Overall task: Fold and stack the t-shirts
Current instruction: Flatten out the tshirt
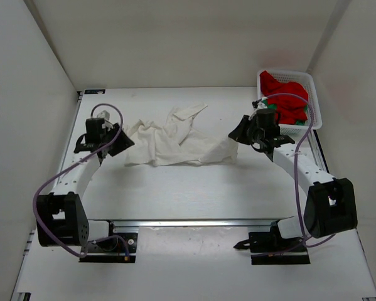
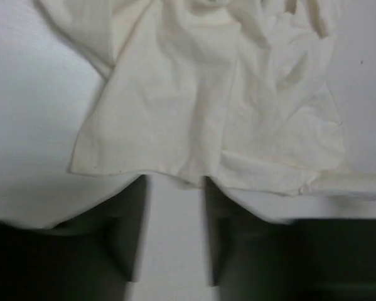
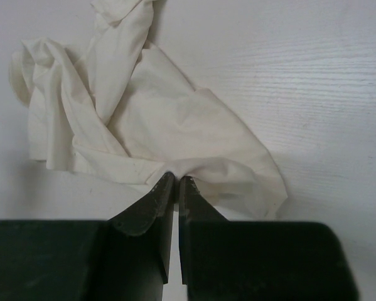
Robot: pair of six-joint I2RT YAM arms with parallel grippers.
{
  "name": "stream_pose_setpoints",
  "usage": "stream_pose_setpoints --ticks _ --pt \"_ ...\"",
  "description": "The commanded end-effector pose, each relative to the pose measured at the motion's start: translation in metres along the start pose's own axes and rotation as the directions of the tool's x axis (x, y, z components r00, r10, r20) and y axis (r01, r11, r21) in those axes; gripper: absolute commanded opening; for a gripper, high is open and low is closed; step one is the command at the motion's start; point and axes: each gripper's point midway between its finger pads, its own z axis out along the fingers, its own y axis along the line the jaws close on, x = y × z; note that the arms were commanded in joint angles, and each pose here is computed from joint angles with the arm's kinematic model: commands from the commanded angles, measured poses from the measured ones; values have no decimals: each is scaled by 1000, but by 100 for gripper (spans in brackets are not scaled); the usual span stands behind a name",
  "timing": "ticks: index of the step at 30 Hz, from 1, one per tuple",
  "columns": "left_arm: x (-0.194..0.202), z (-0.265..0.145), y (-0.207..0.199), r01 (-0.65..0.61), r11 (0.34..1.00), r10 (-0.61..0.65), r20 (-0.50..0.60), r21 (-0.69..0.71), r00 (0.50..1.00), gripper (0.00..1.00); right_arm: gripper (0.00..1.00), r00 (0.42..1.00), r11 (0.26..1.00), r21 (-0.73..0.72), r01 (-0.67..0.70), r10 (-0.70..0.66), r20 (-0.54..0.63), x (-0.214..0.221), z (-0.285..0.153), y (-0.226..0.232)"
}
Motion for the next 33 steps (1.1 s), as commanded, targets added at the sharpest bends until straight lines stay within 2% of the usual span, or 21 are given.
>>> stream_pose_setpoints --ticks 1,4,6,9,10,12,14,22,33 --pt "28 -1 -4 44 994 -41 -28 97 999 36 0 998 998 -34 45 -43 49 -6 -8 15" --pt "56 -6 21 112 994 -112 -6 14 994 34 0 998 998 -39 42 -40 46 -4 -9 16" --pt "67 -7 41 215 976 -214 20 -22 977 35 0 997 997 -49 52 -49 55 -5 -13 21" --pt "78 -4 63 338 940 -337 43 -43 941 41 0 997 997 -59 56 -53 59 -4 -14 27" --pt "81 0 71 381 923 -378 67 -48 923 47 0 997 995 -73 72 -69 46 1 -14 32" --pt "76 1 75 434 900 -429 93 -42 899 55 0 996 993 -88 75 -71 48 1 -15 34" --pt "67 5 75 452 891 -445 130 -29 886 57 0 996 992 -102 80 -76 43 5 -13 35" --pt "68 26 83 589 808 -578 173 -21 798 54 0 995 988 -116 98 -94 42 7 -11 43" --pt "67 42 87 634 773 -618 190 -34 763 46 0 995 986 -131 101 -97 34 8 -10 51"
